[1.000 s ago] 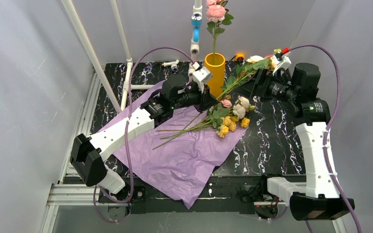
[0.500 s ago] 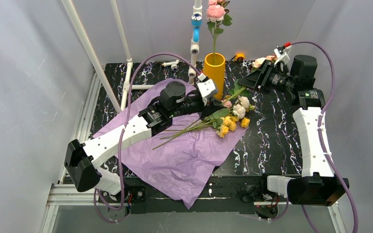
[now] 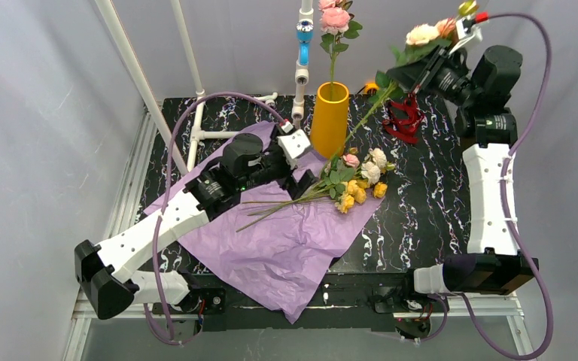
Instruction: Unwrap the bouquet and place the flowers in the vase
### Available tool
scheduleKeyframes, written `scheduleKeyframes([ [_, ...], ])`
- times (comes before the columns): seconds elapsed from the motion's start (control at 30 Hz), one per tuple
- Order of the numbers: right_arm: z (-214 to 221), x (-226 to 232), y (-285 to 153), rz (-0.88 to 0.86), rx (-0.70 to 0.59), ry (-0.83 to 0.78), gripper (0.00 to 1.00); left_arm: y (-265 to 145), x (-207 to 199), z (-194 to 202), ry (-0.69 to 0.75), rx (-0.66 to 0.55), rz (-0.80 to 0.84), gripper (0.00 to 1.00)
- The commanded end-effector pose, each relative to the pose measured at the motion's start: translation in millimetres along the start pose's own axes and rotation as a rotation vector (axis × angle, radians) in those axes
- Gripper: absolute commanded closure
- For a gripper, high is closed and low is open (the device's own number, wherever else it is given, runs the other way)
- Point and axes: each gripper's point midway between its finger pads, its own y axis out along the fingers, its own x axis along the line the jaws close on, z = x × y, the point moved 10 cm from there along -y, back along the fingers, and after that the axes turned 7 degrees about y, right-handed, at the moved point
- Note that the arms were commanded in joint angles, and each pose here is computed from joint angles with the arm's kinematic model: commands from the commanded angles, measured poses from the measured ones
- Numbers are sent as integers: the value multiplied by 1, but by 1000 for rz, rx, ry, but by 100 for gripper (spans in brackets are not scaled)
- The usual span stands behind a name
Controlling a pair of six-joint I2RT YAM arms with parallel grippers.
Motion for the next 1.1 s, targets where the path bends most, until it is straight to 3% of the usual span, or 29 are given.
scheduleKeyframes([
  [0.0,-66,45,-4,-94,-307,-319,95,-28,13,11,-30,116,-128,2],
  [0.23,-119,78,-9,-83,-561,-534,99,-38,20,16,-103,162,-153,2],
  [0.4,-137,83,-4,-90,-601,-569,99,-40,26,18,-68,164,-205,2],
  [1.07,-100,16,75,-83,-289,-509,99,-26,33,33,-102,250,-221,2],
])
